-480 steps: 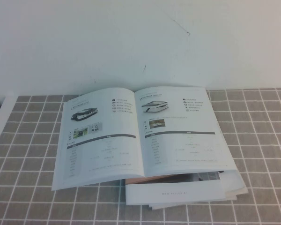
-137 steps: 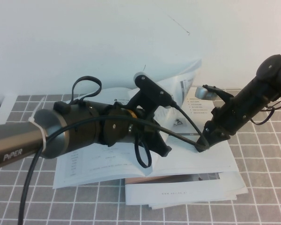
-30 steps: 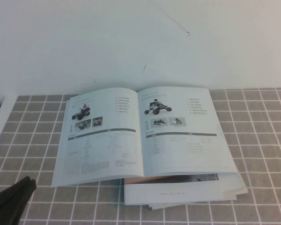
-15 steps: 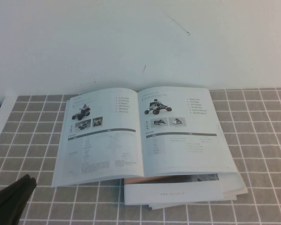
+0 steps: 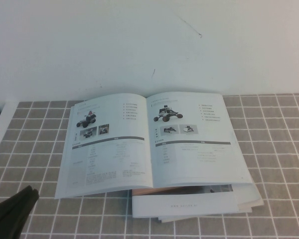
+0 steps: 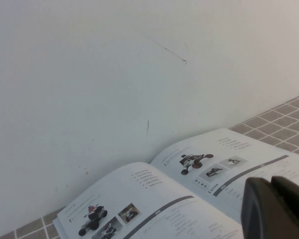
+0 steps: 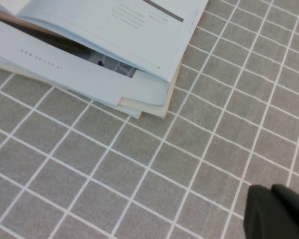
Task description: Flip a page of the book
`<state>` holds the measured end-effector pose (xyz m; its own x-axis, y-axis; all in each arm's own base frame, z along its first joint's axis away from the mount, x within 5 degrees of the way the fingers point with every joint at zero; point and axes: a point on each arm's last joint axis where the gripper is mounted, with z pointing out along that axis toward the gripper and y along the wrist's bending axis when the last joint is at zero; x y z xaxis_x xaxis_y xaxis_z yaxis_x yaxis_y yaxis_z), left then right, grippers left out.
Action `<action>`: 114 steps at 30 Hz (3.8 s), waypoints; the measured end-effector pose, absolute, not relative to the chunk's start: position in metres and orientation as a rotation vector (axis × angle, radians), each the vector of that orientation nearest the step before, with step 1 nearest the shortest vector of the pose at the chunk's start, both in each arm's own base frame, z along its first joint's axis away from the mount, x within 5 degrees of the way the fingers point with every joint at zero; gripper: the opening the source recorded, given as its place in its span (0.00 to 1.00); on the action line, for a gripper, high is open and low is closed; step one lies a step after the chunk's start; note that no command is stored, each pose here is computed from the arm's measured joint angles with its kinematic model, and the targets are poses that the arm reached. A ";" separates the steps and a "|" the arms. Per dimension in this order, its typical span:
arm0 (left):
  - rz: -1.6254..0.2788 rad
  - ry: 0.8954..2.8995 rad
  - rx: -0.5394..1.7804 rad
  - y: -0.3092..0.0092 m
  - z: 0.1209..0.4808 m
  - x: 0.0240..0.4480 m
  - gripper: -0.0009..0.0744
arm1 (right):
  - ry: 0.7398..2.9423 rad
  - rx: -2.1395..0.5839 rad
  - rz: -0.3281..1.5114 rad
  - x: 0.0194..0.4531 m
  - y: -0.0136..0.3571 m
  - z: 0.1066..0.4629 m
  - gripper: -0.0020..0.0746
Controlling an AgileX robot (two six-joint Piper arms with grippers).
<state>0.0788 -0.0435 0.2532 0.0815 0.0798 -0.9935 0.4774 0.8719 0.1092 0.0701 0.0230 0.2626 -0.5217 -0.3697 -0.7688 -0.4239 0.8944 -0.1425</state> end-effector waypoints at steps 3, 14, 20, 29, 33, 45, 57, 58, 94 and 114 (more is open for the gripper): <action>-0.304 1.501 0.469 -0.043 0.251 0.079 0.01 | 2.172 -0.567 0.078 0.070 0.023 0.263 0.02; -0.210 1.575 0.166 -0.021 0.246 0.087 0.01 | 2.172 -0.567 0.078 0.070 0.023 0.263 0.02; -0.200 1.605 0.055 -0.014 0.209 0.082 0.01 | 2.172 -0.567 0.078 0.070 0.023 0.263 0.02; -0.220 1.676 -0.006 -0.009 0.194 0.065 0.01 | 2.171 -0.563 0.089 0.070 0.024 0.263 0.02; -0.270 1.708 -0.051 -0.009 0.189 0.057 0.01 | 2.171 -0.563 0.089 0.070 0.024 0.263 0.02; -0.174 1.826 0.117 -0.011 0.177 0.052 0.01 | 2.172 -0.562 0.092 0.070 0.024 0.262 0.02; -0.089 1.830 0.086 -0.007 0.176 0.053 0.01 | 2.172 -0.562 0.092 0.070 0.024 0.262 0.02; -0.087 1.830 0.088 -0.007 0.176 0.053 0.01 | 2.172 -0.562 0.092 0.070 0.024 0.262 0.02; -0.094 1.833 0.075 -0.006 0.176 0.053 0.01 | 2.038 -0.510 0.030 0.059 0.020 0.245 0.02; -0.094 1.835 0.075 -0.006 0.176 0.053 0.01 | 1.708 -0.090 -0.177 0.056 -0.002 0.186 0.02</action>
